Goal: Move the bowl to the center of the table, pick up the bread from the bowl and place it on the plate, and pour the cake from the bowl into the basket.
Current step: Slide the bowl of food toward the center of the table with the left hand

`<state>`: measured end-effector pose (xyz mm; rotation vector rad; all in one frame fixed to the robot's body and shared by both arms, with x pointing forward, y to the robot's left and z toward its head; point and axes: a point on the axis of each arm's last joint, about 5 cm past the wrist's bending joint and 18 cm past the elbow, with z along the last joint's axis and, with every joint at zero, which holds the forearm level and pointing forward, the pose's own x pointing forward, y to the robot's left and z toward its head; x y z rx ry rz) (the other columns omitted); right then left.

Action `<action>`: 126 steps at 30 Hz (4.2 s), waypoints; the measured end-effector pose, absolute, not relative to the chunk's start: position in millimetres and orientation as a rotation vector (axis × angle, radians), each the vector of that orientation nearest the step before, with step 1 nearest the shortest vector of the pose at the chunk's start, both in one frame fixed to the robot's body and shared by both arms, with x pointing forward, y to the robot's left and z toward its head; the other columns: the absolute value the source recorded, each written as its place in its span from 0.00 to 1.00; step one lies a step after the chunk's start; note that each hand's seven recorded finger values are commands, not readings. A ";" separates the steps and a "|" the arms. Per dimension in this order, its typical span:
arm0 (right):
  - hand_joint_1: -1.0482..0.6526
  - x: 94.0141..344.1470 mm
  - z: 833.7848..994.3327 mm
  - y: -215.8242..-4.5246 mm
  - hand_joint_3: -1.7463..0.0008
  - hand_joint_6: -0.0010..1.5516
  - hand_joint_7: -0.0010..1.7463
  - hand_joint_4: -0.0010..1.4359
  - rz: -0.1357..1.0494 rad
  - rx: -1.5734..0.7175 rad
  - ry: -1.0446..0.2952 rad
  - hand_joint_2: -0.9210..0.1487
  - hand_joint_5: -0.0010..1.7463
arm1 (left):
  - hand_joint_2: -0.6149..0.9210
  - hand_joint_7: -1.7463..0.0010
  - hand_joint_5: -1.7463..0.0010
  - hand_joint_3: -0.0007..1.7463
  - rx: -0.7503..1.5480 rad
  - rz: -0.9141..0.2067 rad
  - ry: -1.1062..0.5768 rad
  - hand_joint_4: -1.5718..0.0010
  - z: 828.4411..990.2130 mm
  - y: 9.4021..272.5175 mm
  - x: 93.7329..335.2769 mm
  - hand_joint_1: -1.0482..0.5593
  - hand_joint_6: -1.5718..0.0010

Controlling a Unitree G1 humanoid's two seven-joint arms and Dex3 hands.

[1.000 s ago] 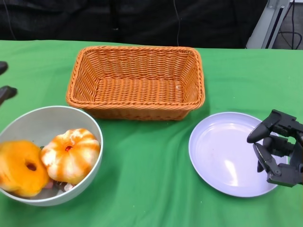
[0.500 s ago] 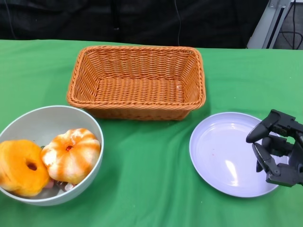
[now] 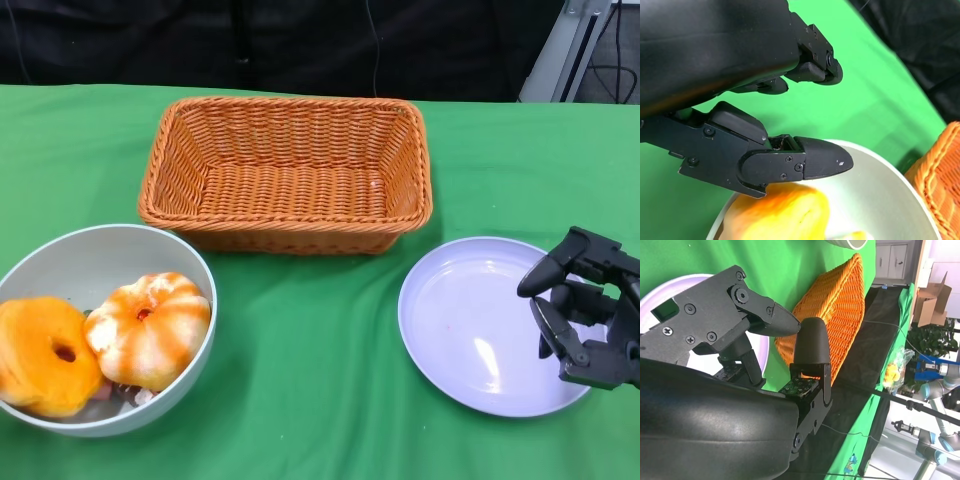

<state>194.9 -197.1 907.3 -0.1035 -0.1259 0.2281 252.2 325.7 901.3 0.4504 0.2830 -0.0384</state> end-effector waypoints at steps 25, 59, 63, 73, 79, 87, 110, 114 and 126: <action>0.53 195.2 908.2 -195.1 0.45 0.41 0.81 0.53 0.226 -0.103 -0.136 0.32 0.99 | 1.00 1.00 1.00 0.34 0.312 -0.357 0.524 0.92 930.2 319.5 263.8 0.11 0.95; 0.53 195.0 909.9 -194.1 0.44 0.41 0.81 0.53 0.222 -0.099 -0.146 0.32 0.98 | 1.00 1.00 0.99 0.34 0.237 -0.442 0.547 0.90 943.0 303.4 256.3 0.13 0.95; 0.53 195.0 909.9 -194.0 0.45 0.41 0.81 0.54 0.222 -0.098 -0.146 0.32 0.98 | 1.00 1.00 0.98 0.34 0.240 -0.429 0.554 0.87 945.5 301.1 255.7 0.15 0.94; 0.53 195.0 909.6 -192.9 0.47 0.40 0.81 0.52 0.222 -0.092 -0.147 0.31 0.97 | 1.00 1.00 0.98 0.36 0.261 -0.411 0.577 0.86 947.1 295.6 256.3 0.17 0.94; 0.52 195.0 909.2 -191.3 0.48 0.40 0.81 0.52 0.224 -0.089 -0.147 0.30 0.97 | 1.00 0.99 0.98 0.36 0.290 -0.405 0.587 0.86 946.4 292.9 257.0 0.16 0.94; 0.51 195.1 909.1 -190.2 0.49 0.41 0.81 0.53 0.229 -0.091 -0.147 0.28 0.97 | 1.00 1.00 0.98 0.33 0.231 -0.381 0.611 0.86 947.1 288.9 256.4 0.18 0.93; 0.53 195.1 908.2 -183.4 0.49 0.40 0.81 0.50 0.253 -0.080 -0.133 0.28 0.98 | 1.00 1.00 0.97 0.30 0.094 -0.384 0.636 0.81 949.6 258.9 257.3 0.19 0.92; 0.54 195.0 909.7 -181.6 0.49 0.40 0.81 0.50 0.254 -0.071 -0.138 0.28 0.98 | 1.00 1.00 0.97 0.30 0.069 -0.374 0.651 0.80 947.4 253.8 257.6 0.19 0.92; 0.53 194.8 911.5 -180.9 0.50 0.41 0.80 0.50 0.254 -0.071 -0.146 0.28 0.97 | 1.00 0.99 0.98 0.31 -0.018 -0.350 0.683 0.82 943.3 245.3 256.8 0.19 0.91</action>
